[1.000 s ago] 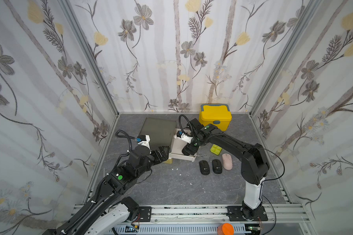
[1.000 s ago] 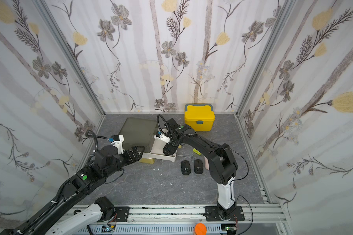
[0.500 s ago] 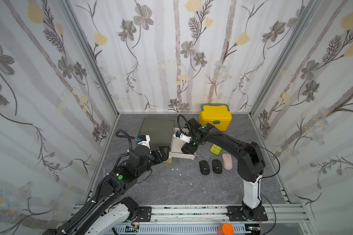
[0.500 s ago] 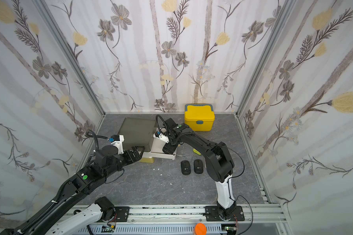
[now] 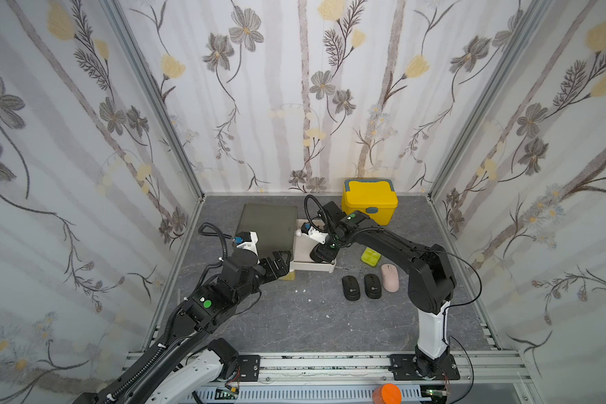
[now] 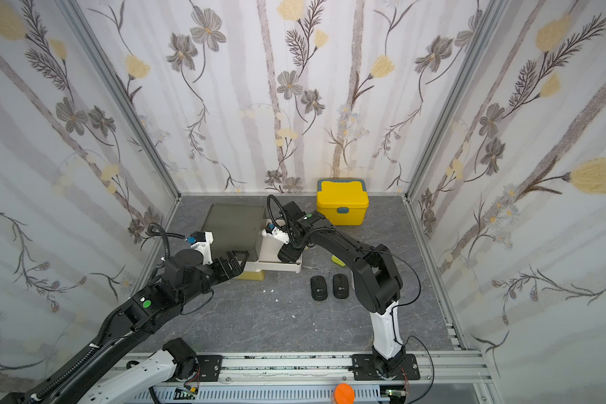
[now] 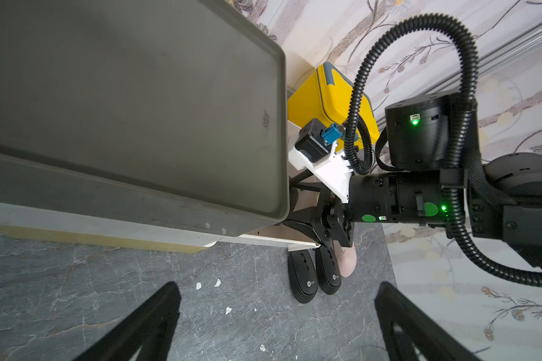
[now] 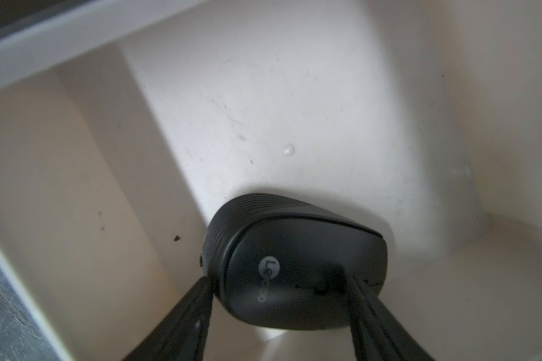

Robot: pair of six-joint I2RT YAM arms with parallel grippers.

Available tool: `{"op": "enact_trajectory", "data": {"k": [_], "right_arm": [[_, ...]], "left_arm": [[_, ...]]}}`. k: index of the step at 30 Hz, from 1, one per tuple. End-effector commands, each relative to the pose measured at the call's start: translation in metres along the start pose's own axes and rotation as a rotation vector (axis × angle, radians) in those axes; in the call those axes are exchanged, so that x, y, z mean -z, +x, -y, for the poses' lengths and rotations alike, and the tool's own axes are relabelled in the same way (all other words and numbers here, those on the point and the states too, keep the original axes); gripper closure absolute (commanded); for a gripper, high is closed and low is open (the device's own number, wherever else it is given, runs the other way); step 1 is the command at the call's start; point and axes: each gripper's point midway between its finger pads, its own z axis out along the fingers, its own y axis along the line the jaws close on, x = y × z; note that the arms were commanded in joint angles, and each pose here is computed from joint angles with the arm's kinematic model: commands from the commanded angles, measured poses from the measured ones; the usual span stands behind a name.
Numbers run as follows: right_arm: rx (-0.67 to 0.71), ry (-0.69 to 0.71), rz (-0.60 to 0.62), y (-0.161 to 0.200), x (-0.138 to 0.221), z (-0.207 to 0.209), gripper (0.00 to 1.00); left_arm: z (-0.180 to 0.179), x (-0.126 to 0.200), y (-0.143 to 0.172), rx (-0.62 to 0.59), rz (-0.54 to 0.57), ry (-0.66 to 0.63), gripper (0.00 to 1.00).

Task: Take the mice out of the drawer
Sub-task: Adjust the mouse in the drawer.

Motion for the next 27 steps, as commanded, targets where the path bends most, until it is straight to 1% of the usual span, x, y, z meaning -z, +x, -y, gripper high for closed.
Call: {"op": "enact_trajectory", "data": {"k": [1,5,12,16,21,27], "right_arm": [[-0.009,0.009,0.058,-0.012,0.009,0.004,0.33],[-0.021,-0.001,0.069,-0.012,0.013,0.005,0.32],[0.018,-0.062,0.069,-0.005,0.013,-0.009,0.28],[0.022,-0.065,0.044,0.000,0.007,-0.009,0.26],[0.027,-0.043,0.018,0.004,-0.002,-0.005,0.26],[0.012,0.026,0.031,-0.002,-0.005,0.011,0.26]], "left_arm": [[-0.002,-0.001,-0.005,0.002,0.031,-0.006,0.00],[-0.004,-0.001,-0.007,0.009,0.039,-0.010,0.00],[-0.004,-0.002,-0.008,0.003,0.035,-0.005,0.00],[-0.005,-0.005,-0.009,-0.001,0.033,-0.009,0.00],[-0.009,-0.009,-0.012,0.012,0.050,-0.022,0.00],[-0.024,-0.016,-0.014,0.032,0.068,-0.062,0.00]]}}
